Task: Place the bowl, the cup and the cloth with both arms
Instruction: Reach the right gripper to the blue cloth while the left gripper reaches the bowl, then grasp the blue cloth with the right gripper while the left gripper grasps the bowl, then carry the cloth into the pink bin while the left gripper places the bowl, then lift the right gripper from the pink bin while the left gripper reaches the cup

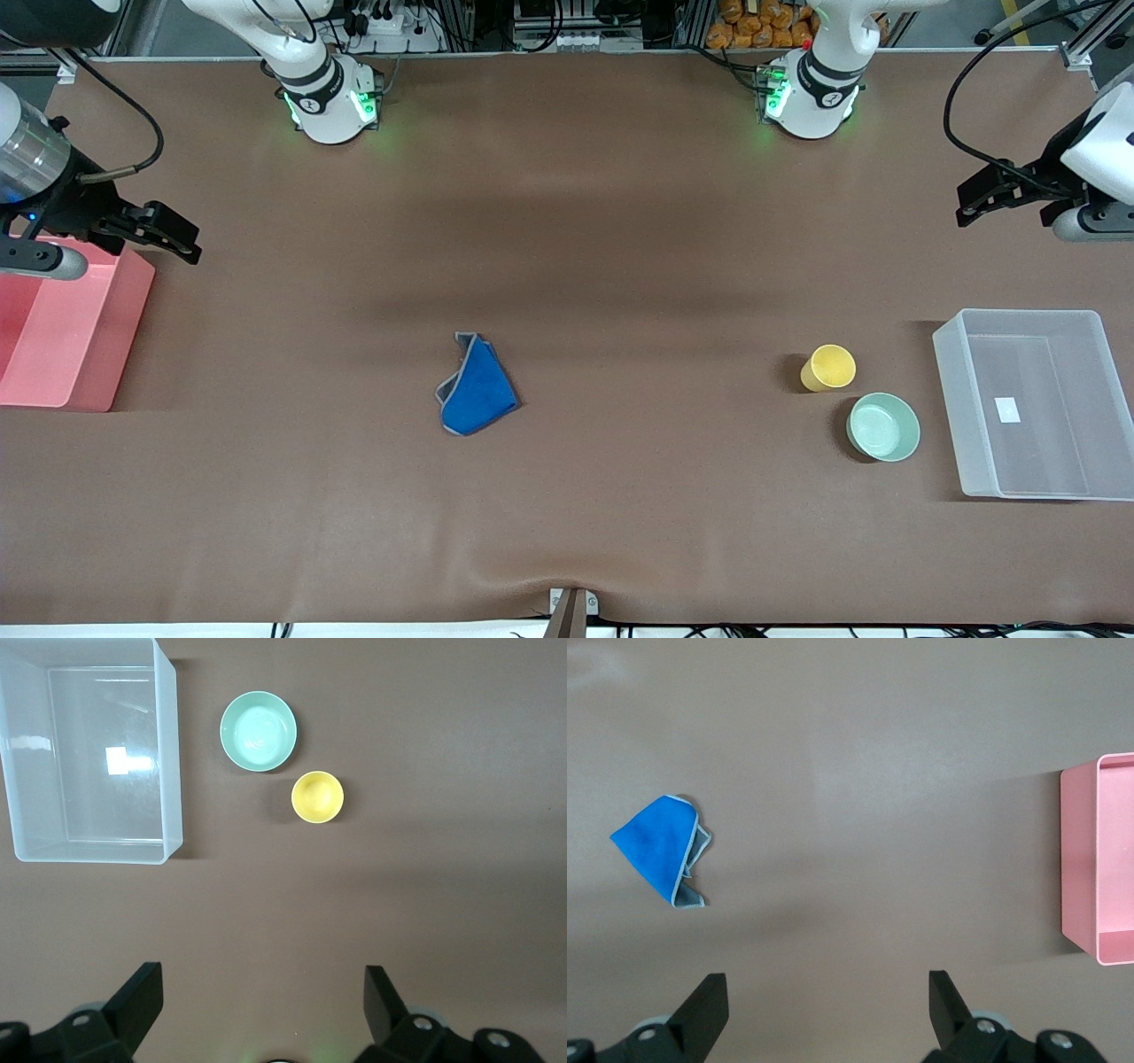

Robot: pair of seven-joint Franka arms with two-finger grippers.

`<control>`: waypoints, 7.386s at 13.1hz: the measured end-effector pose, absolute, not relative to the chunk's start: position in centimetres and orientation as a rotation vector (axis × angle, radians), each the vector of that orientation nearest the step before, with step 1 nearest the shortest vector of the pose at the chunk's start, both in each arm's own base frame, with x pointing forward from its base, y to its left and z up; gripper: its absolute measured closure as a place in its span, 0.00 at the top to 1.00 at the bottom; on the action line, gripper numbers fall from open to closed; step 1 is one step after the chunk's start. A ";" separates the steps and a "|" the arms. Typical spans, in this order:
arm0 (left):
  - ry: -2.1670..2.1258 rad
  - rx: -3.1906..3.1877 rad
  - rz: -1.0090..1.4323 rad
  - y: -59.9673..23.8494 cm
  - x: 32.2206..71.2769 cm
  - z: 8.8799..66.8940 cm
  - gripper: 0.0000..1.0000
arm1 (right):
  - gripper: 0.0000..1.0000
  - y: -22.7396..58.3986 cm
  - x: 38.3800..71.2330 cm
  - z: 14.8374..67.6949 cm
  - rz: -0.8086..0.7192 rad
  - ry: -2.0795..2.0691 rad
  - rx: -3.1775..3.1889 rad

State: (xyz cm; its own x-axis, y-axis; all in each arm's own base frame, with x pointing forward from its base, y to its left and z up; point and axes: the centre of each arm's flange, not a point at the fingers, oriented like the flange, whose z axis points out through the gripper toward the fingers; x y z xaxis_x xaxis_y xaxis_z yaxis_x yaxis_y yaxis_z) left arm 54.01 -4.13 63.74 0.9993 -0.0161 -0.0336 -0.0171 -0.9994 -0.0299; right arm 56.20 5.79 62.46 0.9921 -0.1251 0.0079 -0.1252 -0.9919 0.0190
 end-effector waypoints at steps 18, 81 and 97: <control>-0.100 -3.134 0.053 2.6 69.0 33.4 1.00 | 1.00 7.1 59.4 54.1 -0.135 -0.258 3.214; 0.666 -3.008 0.075 25.9 64.9 26.6 0.46 | 0.44 -41.5 51.3 31.2 0.030 0.754 3.048; 0.410 -3.243 0.239 0.5 65.3 27.8 1.00 | 1.00 -4.6 60.5 45.7 -0.322 0.109 3.182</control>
State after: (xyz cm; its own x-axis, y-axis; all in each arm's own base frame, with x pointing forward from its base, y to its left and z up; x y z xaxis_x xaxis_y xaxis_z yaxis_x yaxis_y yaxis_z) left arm 65.33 0.54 27.81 0.9583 -0.2563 -0.1265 -0.2365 -0.9596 0.1526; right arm 60.46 -4.57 45.71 0.9774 0.0733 -0.1983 0.0615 -0.9960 -0.0650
